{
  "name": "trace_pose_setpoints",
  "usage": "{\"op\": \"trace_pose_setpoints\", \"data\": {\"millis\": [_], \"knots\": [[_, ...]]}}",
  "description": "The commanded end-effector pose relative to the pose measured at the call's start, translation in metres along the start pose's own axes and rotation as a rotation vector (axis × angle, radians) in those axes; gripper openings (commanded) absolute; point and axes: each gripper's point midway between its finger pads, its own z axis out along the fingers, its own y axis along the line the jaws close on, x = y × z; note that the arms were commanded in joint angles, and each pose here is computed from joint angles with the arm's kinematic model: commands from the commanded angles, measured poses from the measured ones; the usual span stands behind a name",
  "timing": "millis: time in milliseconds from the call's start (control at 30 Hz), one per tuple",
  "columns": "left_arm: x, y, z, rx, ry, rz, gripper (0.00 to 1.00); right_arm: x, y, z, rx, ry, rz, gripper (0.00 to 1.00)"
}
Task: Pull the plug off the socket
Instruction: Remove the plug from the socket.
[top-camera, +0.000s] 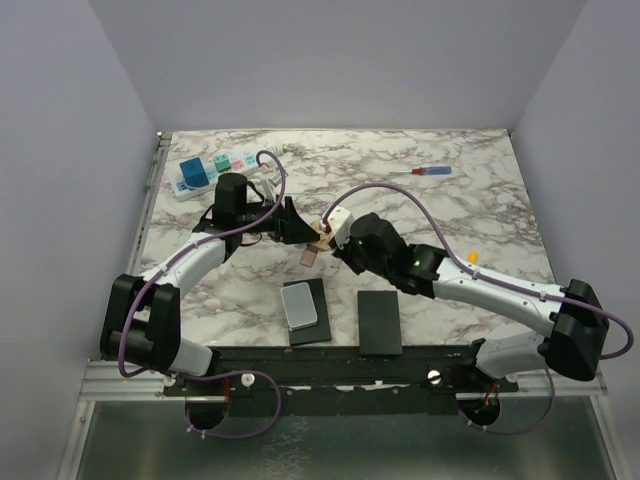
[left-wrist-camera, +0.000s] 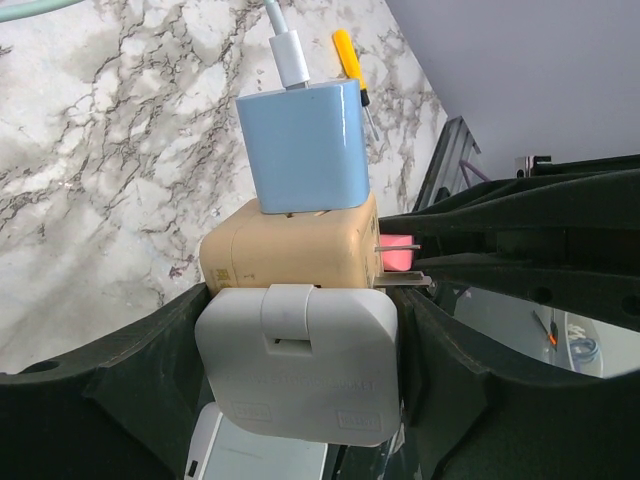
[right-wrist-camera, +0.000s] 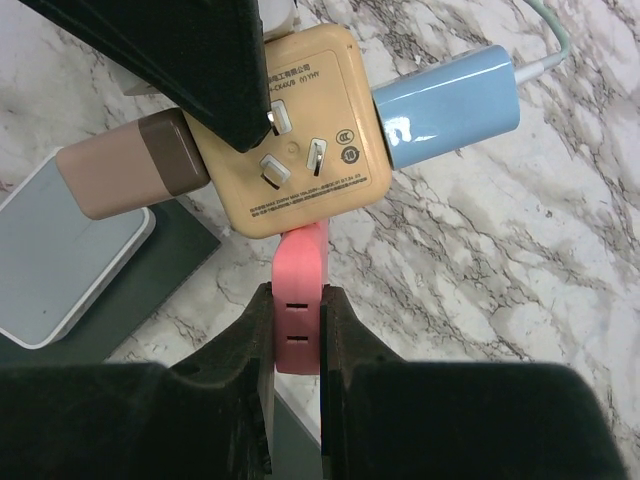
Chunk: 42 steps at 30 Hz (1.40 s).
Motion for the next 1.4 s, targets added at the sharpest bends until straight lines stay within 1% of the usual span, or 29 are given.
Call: {"op": "trace_pose_setpoints", "data": {"millis": [0,300,400,767,1067,1367], "knots": [[-0.023,-0.016,-0.001,0.05,-0.035,0.108,0.0,-0.015,0.013,-0.004,-0.033,-0.028,-0.043,0.01],[-0.016,-0.016,0.0,0.073,-0.01,0.096,0.0,-0.035,0.0,-0.023,0.009,-0.121,-0.033,0.01],[-0.016,-0.016,-0.001,0.07,-0.007,0.098,0.0,-0.037,-0.003,-0.028,0.019,-0.13,-0.039,0.01],[-0.015,-0.017,-0.001,0.073,0.001,0.102,0.0,-0.031,-0.002,-0.031,0.009,-0.107,-0.045,0.01],[-0.018,-0.01,-0.001,0.037,-0.01,0.091,0.0,-0.02,0.016,-0.023,-0.082,-0.058,-0.047,0.01],[-0.017,-0.007,0.0,0.028,-0.011,0.08,0.0,-0.021,0.028,-0.014,-0.134,-0.044,-0.033,0.01]]}}
